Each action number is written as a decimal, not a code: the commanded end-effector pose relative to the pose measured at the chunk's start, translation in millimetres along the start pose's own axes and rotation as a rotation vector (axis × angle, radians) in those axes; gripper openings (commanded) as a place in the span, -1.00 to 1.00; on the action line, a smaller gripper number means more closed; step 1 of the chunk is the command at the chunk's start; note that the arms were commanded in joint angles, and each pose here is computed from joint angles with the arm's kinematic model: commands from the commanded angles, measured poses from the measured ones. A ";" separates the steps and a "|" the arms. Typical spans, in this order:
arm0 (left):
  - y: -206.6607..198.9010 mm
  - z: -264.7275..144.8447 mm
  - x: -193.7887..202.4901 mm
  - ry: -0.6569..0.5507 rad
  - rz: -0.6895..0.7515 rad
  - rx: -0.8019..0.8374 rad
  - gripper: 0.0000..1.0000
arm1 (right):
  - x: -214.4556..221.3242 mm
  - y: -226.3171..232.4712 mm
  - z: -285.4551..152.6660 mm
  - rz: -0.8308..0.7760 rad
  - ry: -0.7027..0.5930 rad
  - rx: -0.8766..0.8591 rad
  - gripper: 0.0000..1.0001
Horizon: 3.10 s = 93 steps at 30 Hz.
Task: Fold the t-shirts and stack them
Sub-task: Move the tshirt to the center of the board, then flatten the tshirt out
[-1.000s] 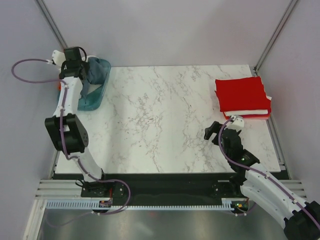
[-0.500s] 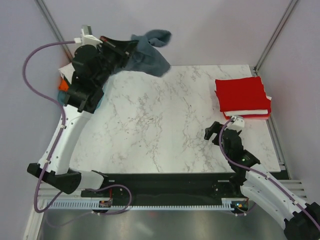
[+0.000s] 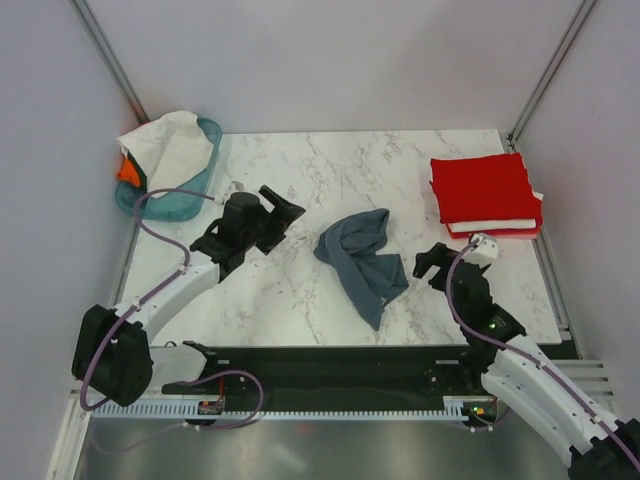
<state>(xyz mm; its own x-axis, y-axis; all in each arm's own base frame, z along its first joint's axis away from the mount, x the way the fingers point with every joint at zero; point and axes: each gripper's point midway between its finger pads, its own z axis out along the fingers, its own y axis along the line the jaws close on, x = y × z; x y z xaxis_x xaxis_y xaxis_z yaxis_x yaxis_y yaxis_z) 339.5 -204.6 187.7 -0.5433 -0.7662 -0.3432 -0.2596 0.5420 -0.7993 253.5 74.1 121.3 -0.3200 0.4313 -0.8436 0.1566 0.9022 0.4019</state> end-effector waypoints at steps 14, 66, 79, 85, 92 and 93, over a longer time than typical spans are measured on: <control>-7.8 14.4 88.6 0.224 0.599 0.144 0.69 | 31.0 34.7 13.9 -0.104 0.248 -0.082 0.42; -34.1 104.5 75.3 0.189 0.902 -0.151 -0.95 | 25.2 22.1 42.1 -0.057 0.306 0.050 -1.00; 43.4 -48.4 -25.7 -0.237 0.445 -0.058 -0.64 | -58.5 15.6 27.8 0.063 0.183 0.074 -1.00; 122.2 -86.1 -0.6 -0.224 0.373 -0.083 0.60 | -25.5 -3.8 22.5 0.074 0.230 0.106 -1.00; 81.0 -84.2 -6.2 -0.164 0.508 -0.058 0.63 | -11.6 -4.0 26.2 0.038 0.291 0.096 -0.44; 77.6 -80.2 -7.4 -0.156 0.527 -0.071 0.64 | -11.5 -4.3 26.3 0.013 0.298 0.090 -0.12</control>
<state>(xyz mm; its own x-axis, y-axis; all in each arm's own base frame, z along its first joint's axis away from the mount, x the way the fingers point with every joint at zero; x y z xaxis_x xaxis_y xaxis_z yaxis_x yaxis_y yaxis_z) 241.3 -116.8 138.6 -0.5041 -0.4679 -0.7260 -0.1047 0.8675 -0.4864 274.4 61.6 110.5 -0.5711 0.4717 -0.6719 0.2880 0.8815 0.3741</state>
